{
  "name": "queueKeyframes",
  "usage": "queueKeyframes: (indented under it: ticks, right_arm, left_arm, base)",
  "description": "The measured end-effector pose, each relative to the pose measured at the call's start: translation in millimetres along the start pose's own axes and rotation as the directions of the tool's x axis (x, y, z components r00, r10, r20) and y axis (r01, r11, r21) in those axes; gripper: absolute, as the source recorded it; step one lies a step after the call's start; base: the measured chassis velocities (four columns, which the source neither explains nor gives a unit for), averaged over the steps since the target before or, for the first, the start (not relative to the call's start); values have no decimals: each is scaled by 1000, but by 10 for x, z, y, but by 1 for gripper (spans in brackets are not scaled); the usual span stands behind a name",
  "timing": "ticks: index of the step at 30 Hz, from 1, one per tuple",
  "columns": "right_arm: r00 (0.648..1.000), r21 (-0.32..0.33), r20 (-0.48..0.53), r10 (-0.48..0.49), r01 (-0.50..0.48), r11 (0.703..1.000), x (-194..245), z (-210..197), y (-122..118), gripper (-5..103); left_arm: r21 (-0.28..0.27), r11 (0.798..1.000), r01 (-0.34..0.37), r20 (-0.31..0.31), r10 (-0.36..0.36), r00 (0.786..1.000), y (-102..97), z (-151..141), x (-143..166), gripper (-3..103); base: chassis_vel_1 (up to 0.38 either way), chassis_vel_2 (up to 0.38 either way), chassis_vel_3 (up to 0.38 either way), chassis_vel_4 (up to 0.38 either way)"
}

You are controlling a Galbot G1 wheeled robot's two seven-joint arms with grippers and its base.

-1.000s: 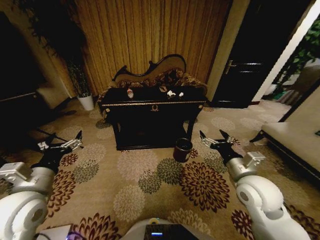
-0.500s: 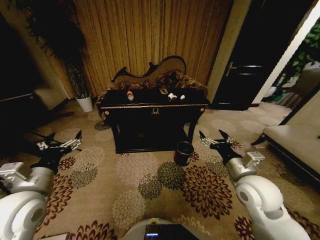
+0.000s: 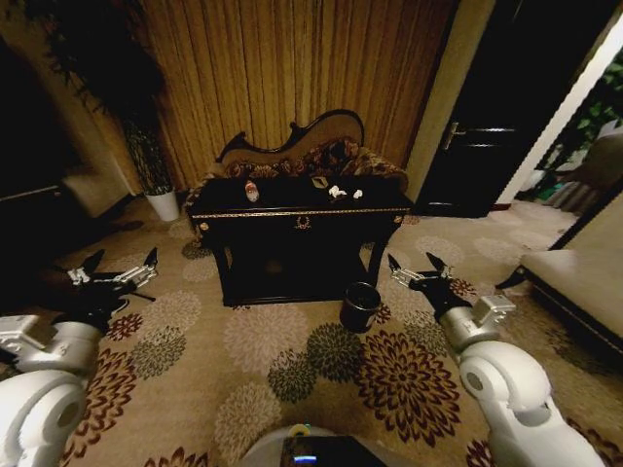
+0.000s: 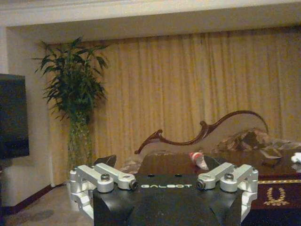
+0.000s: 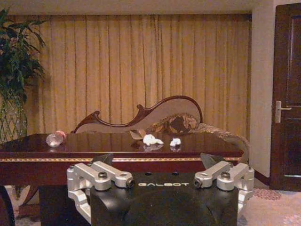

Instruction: Move to the front of the table and place the trash on the table into the trash bin.

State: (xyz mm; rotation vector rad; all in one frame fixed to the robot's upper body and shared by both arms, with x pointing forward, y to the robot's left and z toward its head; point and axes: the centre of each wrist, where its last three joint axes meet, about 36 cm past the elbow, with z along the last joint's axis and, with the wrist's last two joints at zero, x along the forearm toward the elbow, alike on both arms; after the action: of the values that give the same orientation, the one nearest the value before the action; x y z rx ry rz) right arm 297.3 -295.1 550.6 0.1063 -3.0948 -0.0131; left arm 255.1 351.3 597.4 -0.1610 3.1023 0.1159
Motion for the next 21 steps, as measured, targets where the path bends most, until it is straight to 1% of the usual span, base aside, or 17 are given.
queueKeyframes:
  ticks: [3,5,8,16,21]
  right_arm:
    - [1000,0,0,1,-1,1000,-4,2,-3,100]
    - [1000,0,0,1,-1,1000,-6,4,-4,100]
    - [1000,0,0,1,-1,1000,-7,6,-6,100]
    - [1000,1,4,2,-2,1000,-7,1,-12,100]
    - [1000,-7,17,-15,15,1000,6,27,-7,100]
  left_arm:
    - [-4,1000,17,-15,-17,1000,-1,-8,4,100]
    - [-9,999,37,-42,-37,998,0,-44,18,100]
    - [-12,999,40,-51,-41,998,5,-61,23,100]
    - [-13,999,40,-53,-40,998,5,-62,26,100]
    - [-12,999,38,-53,-38,998,3,-55,32,100]
  base:
    - [-130,142,97,-127]
    - [-132,125,133,-125]
    - [-123,123,136,-124]
    - [-116,108,124,-104]
    - [-126,145,118,-141]
